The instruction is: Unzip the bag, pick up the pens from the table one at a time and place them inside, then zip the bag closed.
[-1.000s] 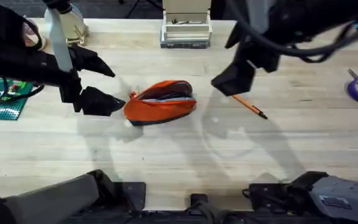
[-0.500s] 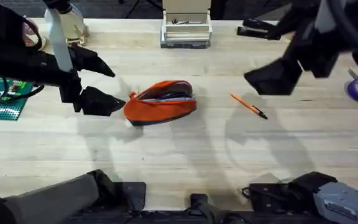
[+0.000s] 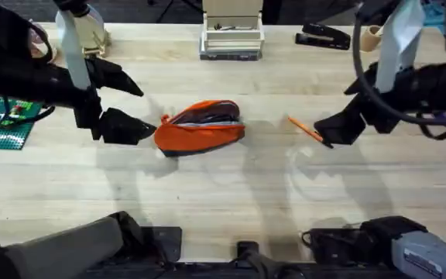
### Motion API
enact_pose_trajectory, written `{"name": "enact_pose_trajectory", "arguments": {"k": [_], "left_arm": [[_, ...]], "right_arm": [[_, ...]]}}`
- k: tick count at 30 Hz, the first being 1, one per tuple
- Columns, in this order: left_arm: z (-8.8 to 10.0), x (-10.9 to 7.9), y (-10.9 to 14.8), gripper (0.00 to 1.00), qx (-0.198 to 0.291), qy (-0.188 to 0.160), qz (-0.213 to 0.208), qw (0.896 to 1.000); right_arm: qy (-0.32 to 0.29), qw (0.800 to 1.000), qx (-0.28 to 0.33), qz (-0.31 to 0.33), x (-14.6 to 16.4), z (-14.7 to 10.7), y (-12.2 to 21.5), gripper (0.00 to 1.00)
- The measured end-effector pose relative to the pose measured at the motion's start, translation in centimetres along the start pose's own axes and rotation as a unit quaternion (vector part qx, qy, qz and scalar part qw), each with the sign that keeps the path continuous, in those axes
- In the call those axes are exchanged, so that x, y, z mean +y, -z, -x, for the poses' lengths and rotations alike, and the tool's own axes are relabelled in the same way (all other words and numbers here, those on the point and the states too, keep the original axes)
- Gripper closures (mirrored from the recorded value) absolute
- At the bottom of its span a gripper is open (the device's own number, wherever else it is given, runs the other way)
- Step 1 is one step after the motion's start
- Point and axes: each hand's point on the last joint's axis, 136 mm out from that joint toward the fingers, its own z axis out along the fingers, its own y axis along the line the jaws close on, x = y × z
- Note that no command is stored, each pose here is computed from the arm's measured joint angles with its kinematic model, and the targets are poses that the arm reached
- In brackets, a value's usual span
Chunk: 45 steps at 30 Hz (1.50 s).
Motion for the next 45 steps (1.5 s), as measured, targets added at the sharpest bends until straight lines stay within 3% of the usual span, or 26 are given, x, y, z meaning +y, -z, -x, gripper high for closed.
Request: {"name": "enact_pose_trajectory", "arguments": {"k": [9, 45], "left_arm": [[0.0, 0.0, 0.0, 0.007, 0.000, 0.000, 0.000, 1.000], [0.0, 0.0, 0.0, 0.007, 0.000, 0.000, 0.000, 1.000]], "right_arm": [[-0.037, 0.999, 0.013, -0.014, -1.5, -2.8, -3.0, 0.004], [-0.083, 0.986, 0.131, 0.062, -2.8, -7.3, -14.8, 0.004]]}}
